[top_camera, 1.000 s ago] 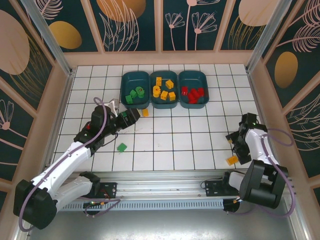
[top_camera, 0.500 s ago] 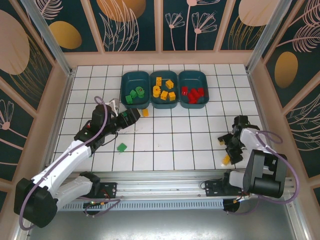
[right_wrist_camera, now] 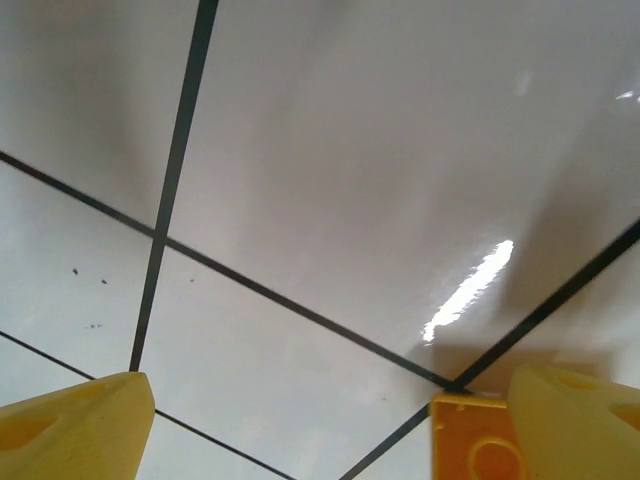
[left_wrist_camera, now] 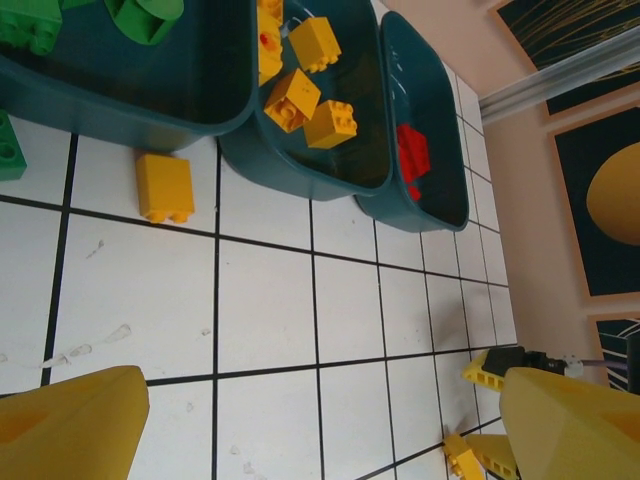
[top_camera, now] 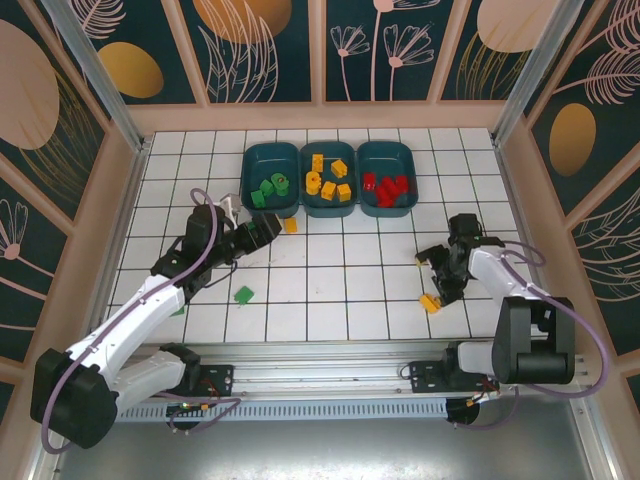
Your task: Sort the legos into containers by color
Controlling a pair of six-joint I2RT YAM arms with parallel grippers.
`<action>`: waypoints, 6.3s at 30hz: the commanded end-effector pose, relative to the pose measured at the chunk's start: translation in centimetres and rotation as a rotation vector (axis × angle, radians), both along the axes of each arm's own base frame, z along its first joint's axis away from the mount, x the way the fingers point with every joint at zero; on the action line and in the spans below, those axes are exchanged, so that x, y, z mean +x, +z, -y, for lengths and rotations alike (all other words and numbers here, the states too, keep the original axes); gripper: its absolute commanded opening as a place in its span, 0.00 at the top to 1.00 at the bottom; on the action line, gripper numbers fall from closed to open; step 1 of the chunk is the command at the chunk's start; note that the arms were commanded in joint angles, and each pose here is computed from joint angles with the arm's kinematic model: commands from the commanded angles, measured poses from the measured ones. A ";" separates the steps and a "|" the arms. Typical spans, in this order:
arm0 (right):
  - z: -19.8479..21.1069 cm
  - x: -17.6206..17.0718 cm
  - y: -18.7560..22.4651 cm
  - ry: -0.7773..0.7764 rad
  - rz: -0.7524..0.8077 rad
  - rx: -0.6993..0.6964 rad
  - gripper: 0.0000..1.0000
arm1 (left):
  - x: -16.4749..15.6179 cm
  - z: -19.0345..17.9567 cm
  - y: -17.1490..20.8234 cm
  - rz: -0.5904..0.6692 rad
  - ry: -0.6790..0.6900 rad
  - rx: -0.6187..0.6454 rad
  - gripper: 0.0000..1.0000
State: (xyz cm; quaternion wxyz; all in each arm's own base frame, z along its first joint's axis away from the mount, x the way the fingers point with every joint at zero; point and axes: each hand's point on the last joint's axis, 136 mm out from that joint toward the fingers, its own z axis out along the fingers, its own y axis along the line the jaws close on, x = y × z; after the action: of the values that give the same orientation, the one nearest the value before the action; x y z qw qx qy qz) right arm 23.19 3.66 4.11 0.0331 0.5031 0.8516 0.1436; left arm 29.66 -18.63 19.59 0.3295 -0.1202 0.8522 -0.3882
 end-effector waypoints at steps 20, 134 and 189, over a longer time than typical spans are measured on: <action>-4.0 -6.9 -1.5 0.190 -0.029 0.016 0.06 | -1.5 0.4 2.0 0.006 -0.034 -0.095 0.10; -15.6 11.9 13.3 0.742 0.794 -0.171 0.18 | -14.0 -2.2 -18.9 -0.537 -0.267 0.690 0.34; -13.8 9.0 14.2 0.759 0.820 -0.184 0.18 | 22.4 -3.6 0.0 -0.074 0.238 0.619 0.06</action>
State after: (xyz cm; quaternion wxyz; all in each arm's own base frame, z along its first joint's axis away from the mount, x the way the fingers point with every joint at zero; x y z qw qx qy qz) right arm 31.98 17.19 17.20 0.3361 0.0714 0.9035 0.2562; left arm 53.91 -17.54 14.27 0.3064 -0.1077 0.9423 -0.0819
